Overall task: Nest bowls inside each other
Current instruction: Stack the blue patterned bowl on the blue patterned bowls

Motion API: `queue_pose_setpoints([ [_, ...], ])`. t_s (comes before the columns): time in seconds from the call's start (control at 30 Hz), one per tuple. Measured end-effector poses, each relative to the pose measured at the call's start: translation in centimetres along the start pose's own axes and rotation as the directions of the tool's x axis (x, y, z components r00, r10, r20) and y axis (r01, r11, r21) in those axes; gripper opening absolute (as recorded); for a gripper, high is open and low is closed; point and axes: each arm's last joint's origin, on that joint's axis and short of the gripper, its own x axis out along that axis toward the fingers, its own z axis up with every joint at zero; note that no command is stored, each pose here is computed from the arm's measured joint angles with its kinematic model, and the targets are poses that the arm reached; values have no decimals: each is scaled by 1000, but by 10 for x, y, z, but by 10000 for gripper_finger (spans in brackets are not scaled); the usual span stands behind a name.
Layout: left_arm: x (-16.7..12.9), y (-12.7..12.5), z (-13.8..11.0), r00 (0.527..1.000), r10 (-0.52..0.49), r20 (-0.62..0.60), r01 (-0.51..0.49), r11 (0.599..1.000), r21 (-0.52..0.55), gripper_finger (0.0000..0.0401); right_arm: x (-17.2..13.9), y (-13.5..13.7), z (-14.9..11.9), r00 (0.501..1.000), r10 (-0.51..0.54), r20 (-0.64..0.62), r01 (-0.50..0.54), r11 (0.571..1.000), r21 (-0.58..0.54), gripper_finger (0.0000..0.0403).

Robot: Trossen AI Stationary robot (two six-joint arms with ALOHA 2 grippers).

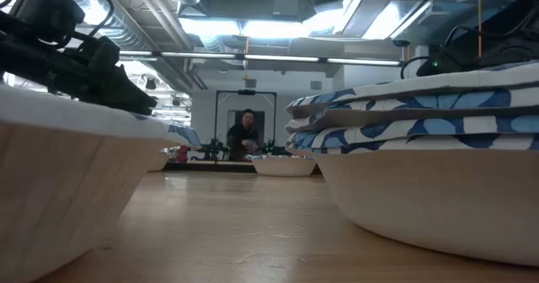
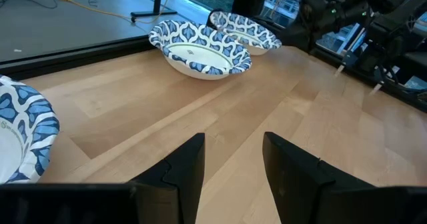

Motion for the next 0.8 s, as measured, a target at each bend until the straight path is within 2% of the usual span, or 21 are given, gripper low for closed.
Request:
queue_pose_setpoints([
  [0.43, 0, 0, 0, 1000, 0, 0, 0, 1000, -3, 146, 1, 8, 9, 998, 31, 51, -31, 1000, -6, 115],
  [0.57, 0, 0, 0, 1000, 0, 0, 0, 1000, -3, 146, 1, 11, 10, 998, 41, 55, -40, 999, -25, 85],
  [0.8, 0, 0, 0, 1000, 0, 1, 0, 1000, -3, 146, 1, 12, 10, 998, 50, 41, -47, 997, -60, 10],
])
